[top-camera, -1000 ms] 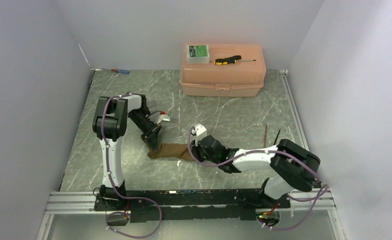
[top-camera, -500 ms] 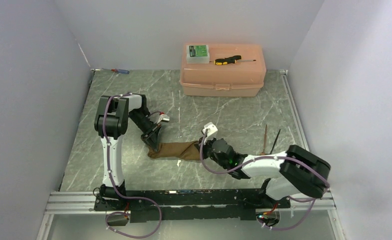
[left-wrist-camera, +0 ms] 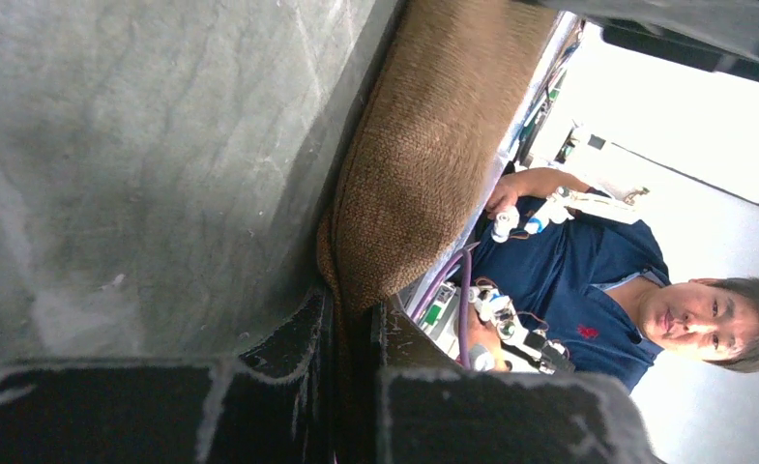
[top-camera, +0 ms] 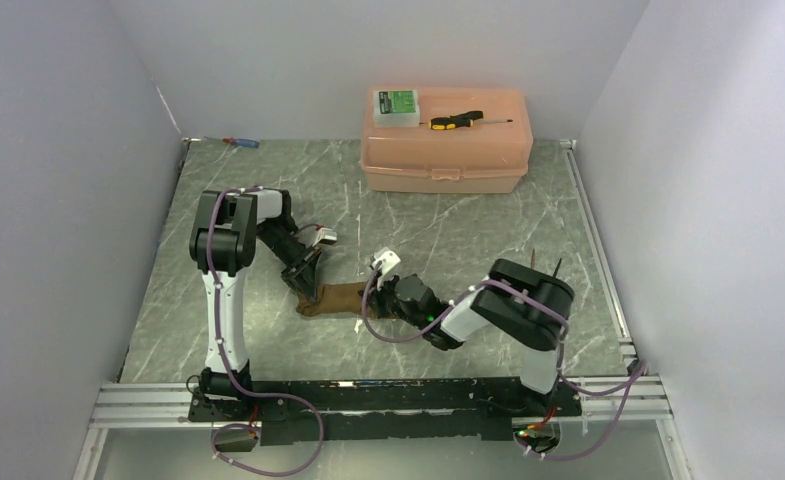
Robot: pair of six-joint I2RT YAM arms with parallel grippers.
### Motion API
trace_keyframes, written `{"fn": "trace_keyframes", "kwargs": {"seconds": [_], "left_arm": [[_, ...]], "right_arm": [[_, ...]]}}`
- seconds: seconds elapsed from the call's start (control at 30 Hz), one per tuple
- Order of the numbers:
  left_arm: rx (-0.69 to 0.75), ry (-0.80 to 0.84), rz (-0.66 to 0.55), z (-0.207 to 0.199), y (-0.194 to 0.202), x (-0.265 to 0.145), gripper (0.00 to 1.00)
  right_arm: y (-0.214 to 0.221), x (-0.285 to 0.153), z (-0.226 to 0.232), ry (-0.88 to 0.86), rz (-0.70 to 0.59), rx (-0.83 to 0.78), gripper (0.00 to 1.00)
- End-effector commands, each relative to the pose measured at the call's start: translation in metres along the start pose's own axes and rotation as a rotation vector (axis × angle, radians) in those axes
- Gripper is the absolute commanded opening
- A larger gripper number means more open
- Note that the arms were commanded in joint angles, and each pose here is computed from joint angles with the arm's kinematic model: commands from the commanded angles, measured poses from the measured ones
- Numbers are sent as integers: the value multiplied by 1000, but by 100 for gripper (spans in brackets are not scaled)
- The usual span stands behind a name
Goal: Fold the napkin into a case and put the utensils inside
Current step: Smooth out the smaller rectangle-folded napkin at the center of the board.
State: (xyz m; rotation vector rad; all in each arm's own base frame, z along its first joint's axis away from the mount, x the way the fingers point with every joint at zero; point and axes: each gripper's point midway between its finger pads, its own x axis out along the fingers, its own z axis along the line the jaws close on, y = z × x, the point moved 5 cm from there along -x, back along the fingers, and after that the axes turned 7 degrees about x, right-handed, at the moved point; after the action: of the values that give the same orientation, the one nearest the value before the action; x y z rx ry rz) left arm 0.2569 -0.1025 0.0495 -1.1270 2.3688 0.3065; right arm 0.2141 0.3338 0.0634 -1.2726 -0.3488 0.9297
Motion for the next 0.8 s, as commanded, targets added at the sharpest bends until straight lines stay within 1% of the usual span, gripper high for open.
{"fn": "trace_keyframes", "kwargs": {"seconds": [0.0, 0.03, 0.07, 0.13, 0.17, 0.2, 0.23, 0.27, 0.37, 0.5, 0.6, 0.7, 0.77], "left_arm": [[55, -44, -56, 10, -13, -6, 8], [54, -51, -57, 10, -13, -8, 13], [56, -63, -60, 10, -13, -9, 23], [66, -93, -75, 7, -15, -16, 38], [71, -103, -82, 5, -16, -20, 48], [77, -120, -91, 3, -17, -26, 52], [81, -130, -98, 1, -17, -31, 61], [89, -147, -105, -1, -17, -37, 64], [107, -219, -121, -7, -18, -61, 65], [170, -404, -137, -13, -26, -92, 66], [201, -516, -148, -17, -34, -104, 66], [258, -505, -188, -40, -51, -102, 63], [310, -463, -213, -64, -63, -96, 57]], "right_arm": [[15, 5, -6, -25, -40, -5, 0], [21, 6, -10, -15, -33, -4, 0], [28, 7, -15, -2, -19, -9, 0], [41, 8, -23, 25, 3, -21, 0], [47, 8, -26, 34, 11, -27, 0], [51, 7, -29, 44, 16, -29, 0], [56, 6, -32, 56, 23, -35, 0], [59, 6, -34, 62, 24, -38, 0], [62, 8, -36, 72, 35, -45, 0], [61, 5, -36, 67, 34, -54, 0], [57, 4, -34, 62, 31, -62, 0], [51, 2, -31, 59, 23, -64, 0], [46, 0, -29, 56, 14, -62, 0]]}}
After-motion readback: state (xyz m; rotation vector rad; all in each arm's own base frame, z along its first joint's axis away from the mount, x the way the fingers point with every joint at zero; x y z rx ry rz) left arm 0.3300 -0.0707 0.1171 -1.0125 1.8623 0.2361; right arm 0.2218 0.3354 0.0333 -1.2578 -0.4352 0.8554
